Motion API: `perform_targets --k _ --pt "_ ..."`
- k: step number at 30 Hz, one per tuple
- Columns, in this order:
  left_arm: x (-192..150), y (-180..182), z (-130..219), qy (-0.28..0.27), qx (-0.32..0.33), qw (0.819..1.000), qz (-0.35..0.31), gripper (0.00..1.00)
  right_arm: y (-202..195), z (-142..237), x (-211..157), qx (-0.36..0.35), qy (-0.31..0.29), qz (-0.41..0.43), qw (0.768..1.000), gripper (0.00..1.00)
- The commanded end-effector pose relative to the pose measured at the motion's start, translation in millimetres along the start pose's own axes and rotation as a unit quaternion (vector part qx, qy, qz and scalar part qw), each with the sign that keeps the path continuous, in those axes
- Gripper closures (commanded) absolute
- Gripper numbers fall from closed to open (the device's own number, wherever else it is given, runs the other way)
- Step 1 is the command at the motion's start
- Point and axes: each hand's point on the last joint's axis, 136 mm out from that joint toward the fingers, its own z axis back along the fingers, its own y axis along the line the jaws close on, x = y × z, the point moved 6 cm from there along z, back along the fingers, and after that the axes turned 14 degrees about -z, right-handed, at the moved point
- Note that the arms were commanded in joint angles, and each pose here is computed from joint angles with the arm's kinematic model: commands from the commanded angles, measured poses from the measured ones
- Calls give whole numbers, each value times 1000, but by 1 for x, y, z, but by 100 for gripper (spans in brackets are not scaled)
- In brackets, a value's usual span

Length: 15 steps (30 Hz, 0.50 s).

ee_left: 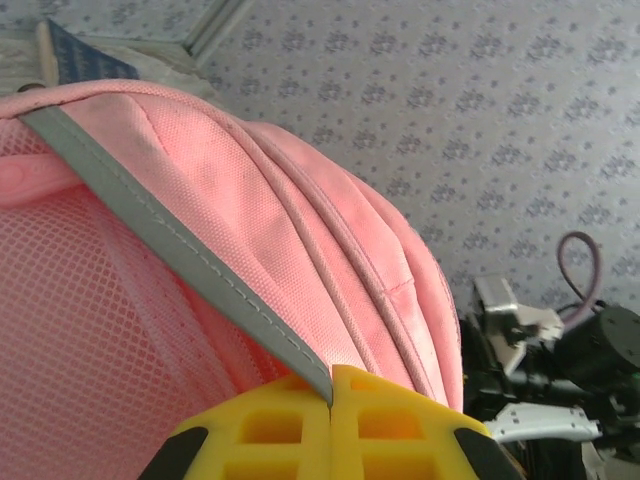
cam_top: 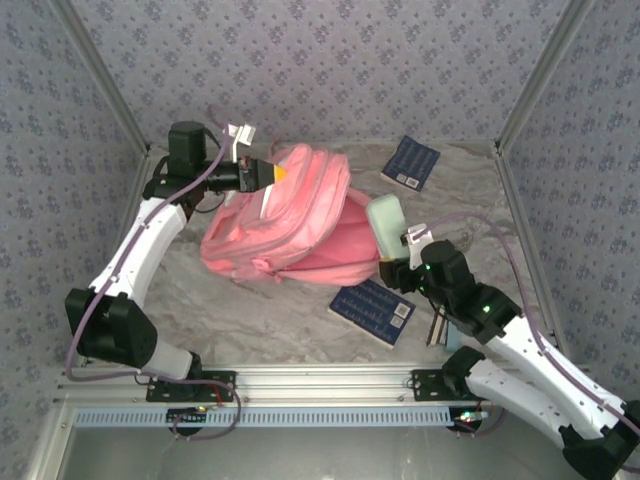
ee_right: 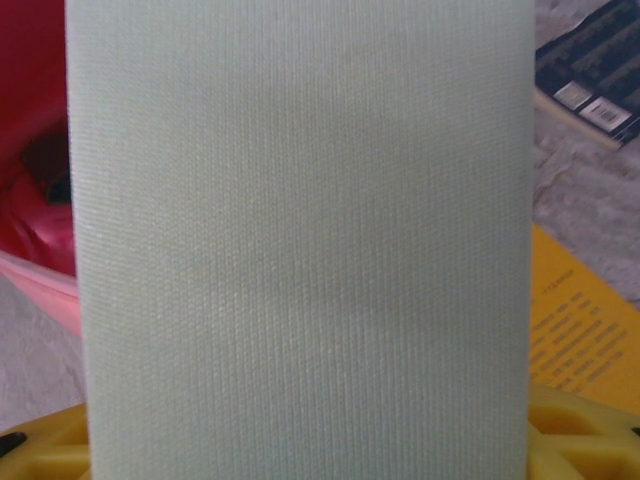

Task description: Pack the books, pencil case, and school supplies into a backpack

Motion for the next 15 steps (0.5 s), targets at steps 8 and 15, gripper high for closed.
perform_targets --k 8,15 --pt "22 -55 20 -38 -76 982 -166 100 30 -43 -10 16 164 41 985 49" --pt "24 -54 15 -36 -90 982 -162 100 95 -81 -12 90 217 119 965 50"
